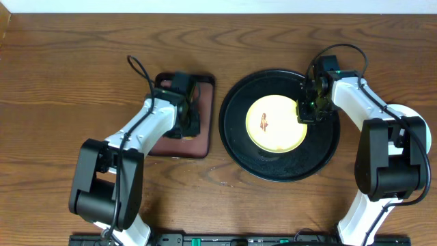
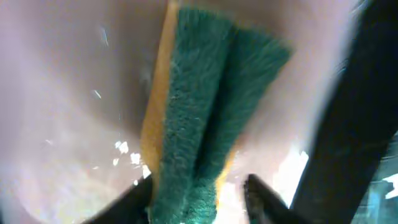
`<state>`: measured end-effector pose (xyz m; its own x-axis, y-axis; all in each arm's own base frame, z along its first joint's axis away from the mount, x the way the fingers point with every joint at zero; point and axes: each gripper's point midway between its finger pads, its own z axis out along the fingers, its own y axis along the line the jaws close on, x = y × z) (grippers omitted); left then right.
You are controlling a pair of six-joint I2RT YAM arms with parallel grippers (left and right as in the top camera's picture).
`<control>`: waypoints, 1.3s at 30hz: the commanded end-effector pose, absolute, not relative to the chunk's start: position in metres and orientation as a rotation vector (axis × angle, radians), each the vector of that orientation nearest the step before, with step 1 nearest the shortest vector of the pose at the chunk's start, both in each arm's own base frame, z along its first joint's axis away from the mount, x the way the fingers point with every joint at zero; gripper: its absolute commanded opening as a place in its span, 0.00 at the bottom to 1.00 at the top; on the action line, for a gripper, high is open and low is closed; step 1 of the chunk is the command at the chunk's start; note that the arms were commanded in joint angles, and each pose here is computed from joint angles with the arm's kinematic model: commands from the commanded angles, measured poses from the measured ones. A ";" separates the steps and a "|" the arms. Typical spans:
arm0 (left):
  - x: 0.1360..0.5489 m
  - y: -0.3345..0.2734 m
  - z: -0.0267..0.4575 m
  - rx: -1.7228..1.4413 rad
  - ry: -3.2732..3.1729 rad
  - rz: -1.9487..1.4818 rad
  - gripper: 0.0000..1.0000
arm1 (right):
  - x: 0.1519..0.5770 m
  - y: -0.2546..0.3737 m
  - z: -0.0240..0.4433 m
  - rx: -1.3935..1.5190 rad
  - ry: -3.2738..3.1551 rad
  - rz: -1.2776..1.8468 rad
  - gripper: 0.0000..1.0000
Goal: Clean dirty plates on tray and stack at the side
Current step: 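Grasp the sponge and dip it in the tray water with the left gripper, then scrub the yellow plate with the sponge in the left gripper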
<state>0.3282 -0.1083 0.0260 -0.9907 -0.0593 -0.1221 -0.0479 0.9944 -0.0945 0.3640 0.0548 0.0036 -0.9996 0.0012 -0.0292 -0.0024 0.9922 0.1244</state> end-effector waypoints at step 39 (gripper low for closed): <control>0.399 -0.201 0.161 -0.054 2.644 -0.618 0.07 | 0.358 0.059 -0.005 -0.008 3.133 0.235 0.01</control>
<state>0.4035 -0.1646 0.1477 -0.9019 -0.0789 -0.4247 0.0554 0.9539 -0.2949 0.3641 0.0558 0.0038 -0.9996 0.0004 -0.0296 -0.0034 0.9915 0.1301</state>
